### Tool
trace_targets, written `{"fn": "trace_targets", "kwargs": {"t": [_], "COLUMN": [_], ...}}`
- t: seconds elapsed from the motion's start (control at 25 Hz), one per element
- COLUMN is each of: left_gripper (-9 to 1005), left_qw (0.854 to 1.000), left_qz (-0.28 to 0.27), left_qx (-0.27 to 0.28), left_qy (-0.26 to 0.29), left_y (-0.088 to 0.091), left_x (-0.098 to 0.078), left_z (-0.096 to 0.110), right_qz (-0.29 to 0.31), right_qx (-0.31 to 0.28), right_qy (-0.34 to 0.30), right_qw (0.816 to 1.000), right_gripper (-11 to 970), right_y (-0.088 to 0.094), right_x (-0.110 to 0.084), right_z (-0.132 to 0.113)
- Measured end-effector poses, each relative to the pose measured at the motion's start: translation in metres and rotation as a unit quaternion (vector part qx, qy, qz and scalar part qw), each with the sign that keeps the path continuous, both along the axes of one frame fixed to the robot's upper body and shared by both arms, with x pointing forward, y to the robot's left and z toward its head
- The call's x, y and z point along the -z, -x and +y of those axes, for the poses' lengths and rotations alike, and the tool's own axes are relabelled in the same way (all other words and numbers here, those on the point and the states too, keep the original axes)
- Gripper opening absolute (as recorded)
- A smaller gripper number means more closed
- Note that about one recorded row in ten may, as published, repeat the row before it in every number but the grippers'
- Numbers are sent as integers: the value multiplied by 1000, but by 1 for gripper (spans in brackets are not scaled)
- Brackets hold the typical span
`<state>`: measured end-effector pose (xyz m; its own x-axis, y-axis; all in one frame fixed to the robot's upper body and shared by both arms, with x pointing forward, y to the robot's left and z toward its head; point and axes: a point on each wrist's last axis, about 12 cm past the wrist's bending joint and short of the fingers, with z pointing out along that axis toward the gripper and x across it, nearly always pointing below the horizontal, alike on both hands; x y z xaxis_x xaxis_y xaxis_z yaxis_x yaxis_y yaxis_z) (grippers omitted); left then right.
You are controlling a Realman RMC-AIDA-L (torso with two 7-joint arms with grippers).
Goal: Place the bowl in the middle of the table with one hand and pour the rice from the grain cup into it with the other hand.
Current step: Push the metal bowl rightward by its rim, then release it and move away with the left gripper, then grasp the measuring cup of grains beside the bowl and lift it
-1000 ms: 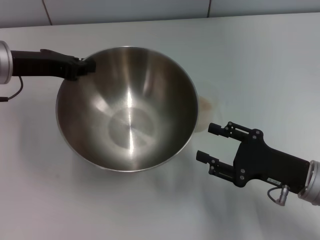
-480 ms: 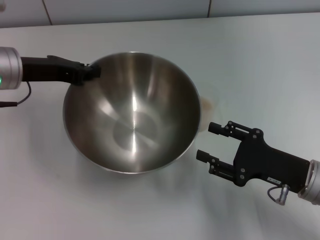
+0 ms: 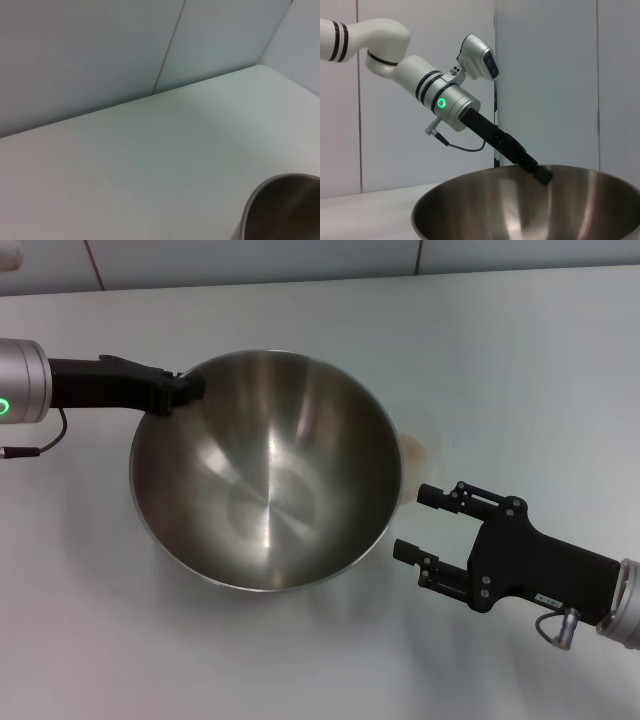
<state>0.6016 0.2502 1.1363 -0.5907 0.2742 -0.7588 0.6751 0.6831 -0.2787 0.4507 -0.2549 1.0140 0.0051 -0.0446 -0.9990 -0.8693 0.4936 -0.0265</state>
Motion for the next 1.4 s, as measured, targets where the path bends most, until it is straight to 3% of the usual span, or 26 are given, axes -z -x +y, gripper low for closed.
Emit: {"fn": "trace_targets", "kwargs": {"t": [0.6, 1.4], "left_gripper": [97, 813], "left_qw": [1000, 995], "left_qz": [-8, -95], "left_qx": [0, -14], "left_qy": [-12, 23], "left_y": [0, 1], "left_x": [8, 4], "left_z": [0, 13], "right_qz": [-2, -3], "right_qx": [0, 1], "right_qy": [3, 3], "right_qw": [1000, 1000], "right_gripper": [653, 653], "right_y": [-1, 0], "right_x": [0, 0], "right_z": [-1, -1]}}
